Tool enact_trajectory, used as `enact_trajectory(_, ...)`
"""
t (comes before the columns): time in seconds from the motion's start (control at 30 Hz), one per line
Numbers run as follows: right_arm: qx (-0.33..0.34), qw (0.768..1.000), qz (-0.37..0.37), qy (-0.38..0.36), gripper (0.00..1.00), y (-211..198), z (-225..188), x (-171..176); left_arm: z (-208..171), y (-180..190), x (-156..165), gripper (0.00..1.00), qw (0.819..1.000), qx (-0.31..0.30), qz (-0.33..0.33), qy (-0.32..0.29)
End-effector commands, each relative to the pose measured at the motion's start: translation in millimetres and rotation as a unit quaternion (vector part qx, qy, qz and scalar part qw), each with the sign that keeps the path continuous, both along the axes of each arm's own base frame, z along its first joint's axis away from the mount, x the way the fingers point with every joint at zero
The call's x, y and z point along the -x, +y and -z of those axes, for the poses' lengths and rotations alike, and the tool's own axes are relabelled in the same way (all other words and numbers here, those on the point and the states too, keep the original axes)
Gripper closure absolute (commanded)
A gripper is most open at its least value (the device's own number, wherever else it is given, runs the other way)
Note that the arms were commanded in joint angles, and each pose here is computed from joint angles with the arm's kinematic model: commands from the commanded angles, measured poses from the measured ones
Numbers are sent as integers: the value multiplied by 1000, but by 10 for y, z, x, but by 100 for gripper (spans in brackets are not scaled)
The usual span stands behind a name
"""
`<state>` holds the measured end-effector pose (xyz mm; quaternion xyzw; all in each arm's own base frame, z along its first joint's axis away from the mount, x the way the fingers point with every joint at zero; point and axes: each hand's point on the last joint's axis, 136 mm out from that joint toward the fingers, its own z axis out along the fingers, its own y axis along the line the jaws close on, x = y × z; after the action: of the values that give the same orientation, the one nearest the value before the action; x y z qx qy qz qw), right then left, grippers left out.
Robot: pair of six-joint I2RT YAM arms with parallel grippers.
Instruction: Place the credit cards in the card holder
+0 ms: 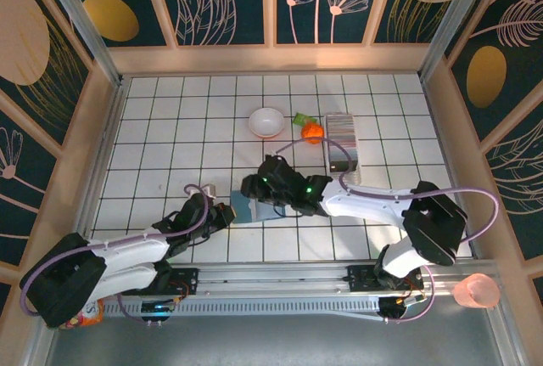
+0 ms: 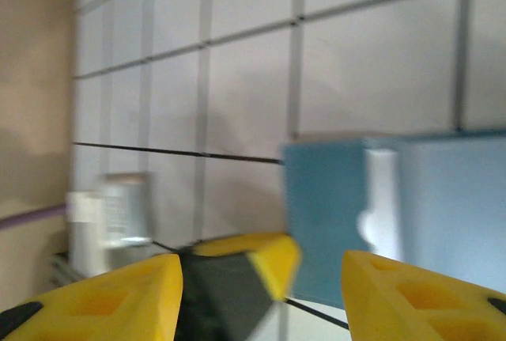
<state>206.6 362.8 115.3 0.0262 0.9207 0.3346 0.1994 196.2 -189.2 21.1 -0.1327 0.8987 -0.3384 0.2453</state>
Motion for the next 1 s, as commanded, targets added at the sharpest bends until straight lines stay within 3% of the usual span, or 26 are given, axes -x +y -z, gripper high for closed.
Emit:
enact_trajectory(0.0,79,996,35,37,46,-347,468,62,34,37,29,100,1000,-2,-3,2)
enact_trajectory(0.17,124,991,40,34,46,-487,575,46,73,7,88,100,1000,-3,12,17)
enact_trajectory(0.53,114,991,39,56,46,-401,801,126,73,66,150,100,1000,19,2,10)
enact_trajectory(0.97,149,987,46,26,46,-446,655,154,57,59,166,100,1000,26,5,9)
